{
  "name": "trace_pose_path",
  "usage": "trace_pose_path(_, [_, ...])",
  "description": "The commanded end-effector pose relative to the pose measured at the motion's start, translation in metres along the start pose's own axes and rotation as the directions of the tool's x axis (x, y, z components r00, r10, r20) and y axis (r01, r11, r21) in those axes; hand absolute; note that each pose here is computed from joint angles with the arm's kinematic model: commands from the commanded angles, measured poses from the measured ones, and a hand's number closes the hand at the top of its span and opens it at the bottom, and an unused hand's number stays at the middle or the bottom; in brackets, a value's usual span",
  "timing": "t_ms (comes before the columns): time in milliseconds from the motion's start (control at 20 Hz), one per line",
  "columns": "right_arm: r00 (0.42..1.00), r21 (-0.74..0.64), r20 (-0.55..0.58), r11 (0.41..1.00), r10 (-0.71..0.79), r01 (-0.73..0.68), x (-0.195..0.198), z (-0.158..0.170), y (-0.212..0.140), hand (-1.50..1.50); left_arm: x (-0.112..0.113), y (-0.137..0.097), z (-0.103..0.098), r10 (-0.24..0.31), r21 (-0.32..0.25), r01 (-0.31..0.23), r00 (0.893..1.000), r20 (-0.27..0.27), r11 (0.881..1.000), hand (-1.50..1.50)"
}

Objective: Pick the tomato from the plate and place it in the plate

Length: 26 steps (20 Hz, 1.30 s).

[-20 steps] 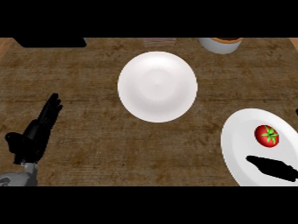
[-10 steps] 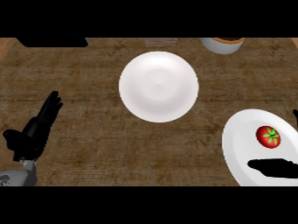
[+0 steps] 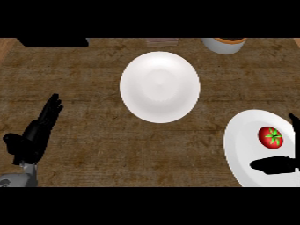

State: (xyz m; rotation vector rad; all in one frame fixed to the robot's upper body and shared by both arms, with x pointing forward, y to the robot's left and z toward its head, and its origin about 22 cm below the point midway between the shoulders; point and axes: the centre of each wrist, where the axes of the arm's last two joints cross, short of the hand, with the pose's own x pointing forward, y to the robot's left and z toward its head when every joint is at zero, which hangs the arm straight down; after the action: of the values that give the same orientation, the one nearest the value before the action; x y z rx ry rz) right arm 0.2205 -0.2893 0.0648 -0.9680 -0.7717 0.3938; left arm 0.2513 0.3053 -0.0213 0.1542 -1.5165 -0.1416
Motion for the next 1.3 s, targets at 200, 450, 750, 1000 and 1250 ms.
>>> trace_pose_path(200, [0.997,0.006,-0.036,0.998,0.07,-0.069,0.003,-0.026,0.02,-1.5,-0.001,-0.025,-0.02,-0.002,-0.007,0.002,1.0,-0.014,1.0,0.0])
trace_pose_path(450, [0.993,0.02,-0.085,0.996,0.085,-0.083,-0.022,-0.054,0.012,-1.5,-0.011,0.017,0.001,0.006,0.002,-0.006,1.0,0.002,1.0,0.0])
trace_pose_path(750, [0.996,0.136,-0.008,0.987,0.085,-0.083,-0.028,-0.069,0.037,1.5,-0.013,0.002,0.008,0.003,0.006,-0.003,1.0,-0.006,1.0,0.0])
trace_pose_path(1000, [0.995,0.1,0.05,0.991,0.09,-0.094,-0.016,-0.069,0.039,1.5,-0.016,-0.015,0.003,0.015,0.002,-0.015,1.0,0.0,1.0,0.0])
trace_pose_path(1250, [0.997,0.026,0.02,0.997,0.073,-0.074,-0.015,-0.04,0.071,1.5,-0.003,-0.016,-0.005,-0.019,-0.002,0.019,1.0,0.011,1.0,0.0])
